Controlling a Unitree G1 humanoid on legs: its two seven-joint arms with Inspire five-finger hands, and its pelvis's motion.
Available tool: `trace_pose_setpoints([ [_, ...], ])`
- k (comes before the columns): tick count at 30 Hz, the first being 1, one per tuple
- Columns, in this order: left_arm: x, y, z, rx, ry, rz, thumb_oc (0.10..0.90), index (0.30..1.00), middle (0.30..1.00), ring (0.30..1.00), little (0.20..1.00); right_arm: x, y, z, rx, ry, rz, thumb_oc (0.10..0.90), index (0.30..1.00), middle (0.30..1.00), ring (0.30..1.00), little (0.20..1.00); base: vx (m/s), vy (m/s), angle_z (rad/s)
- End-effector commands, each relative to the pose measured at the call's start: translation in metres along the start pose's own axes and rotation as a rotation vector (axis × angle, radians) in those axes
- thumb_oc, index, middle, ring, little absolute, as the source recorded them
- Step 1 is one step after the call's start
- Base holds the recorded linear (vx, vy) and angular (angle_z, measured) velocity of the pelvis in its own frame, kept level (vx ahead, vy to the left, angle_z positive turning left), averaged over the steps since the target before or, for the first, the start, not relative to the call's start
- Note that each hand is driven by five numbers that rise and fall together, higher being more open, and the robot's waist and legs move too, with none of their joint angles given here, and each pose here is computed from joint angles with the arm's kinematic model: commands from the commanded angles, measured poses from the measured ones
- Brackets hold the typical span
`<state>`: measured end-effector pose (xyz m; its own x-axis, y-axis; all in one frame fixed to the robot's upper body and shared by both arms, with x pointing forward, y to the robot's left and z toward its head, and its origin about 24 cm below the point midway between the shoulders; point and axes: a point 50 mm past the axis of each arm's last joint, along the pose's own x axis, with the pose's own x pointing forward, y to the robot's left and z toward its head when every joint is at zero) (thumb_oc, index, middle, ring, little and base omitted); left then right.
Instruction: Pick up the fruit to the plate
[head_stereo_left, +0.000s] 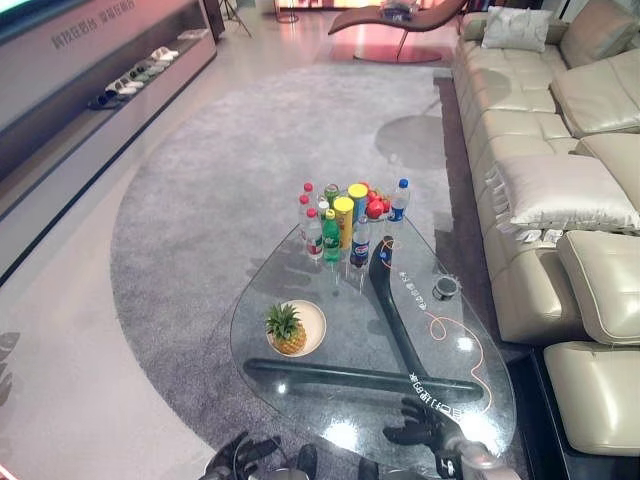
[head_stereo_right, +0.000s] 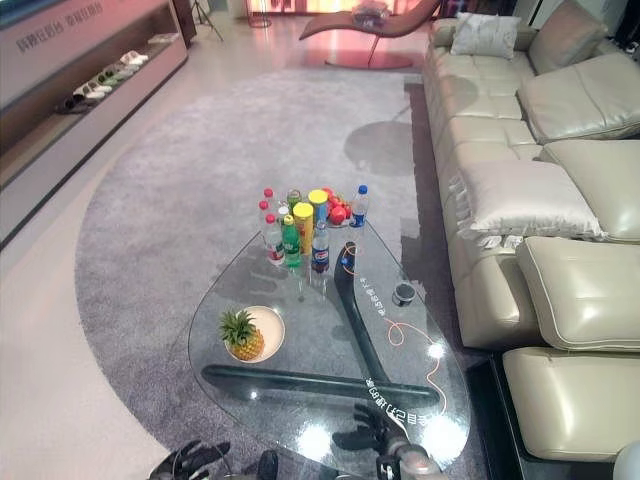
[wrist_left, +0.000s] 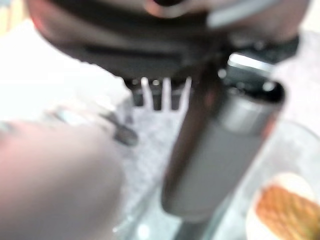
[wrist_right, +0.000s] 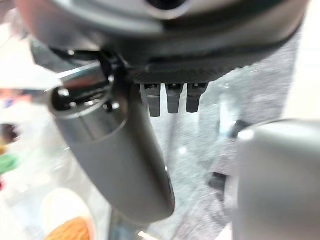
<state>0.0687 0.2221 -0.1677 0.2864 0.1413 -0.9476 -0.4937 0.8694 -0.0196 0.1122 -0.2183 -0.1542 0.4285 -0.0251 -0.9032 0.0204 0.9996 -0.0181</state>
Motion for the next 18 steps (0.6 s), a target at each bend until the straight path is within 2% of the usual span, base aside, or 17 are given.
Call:
trace_pose_setpoints([
  [1, 0.003, -0.007, 0.012, 0.003, 0.000, -0.031, 0.800, 0.900, 0.900, 0.900, 0.900, 0.003, 0.003, 0.013, 0.058, -0.059, 0.008, 0.800, 0.900, 0.900, 0.900, 0.900, 0.00, 0.000, 0.00],
  [9, 0.003, -0.002, 0.000, 0.066, 0.059, 0.001, 0.800, 0.900, 0.900, 0.900, 0.900, 0.001, -0.003, -0.022, 0.182, 0.091, -0.083, 0.800, 0.900, 0.900, 0.900, 0.900, 0.04, 0.013, -0.07],
  [18, 0.002, -0.004, -0.004, 0.063, 0.074, 0.007, 0.800, 0.900, 0.900, 0.900, 0.900, -0.002, -0.007, -0.034, 0.151, 0.160, -0.182, 0.800, 0.900, 0.900, 0.900, 0.900, 0.01, 0.003, -0.03],
])
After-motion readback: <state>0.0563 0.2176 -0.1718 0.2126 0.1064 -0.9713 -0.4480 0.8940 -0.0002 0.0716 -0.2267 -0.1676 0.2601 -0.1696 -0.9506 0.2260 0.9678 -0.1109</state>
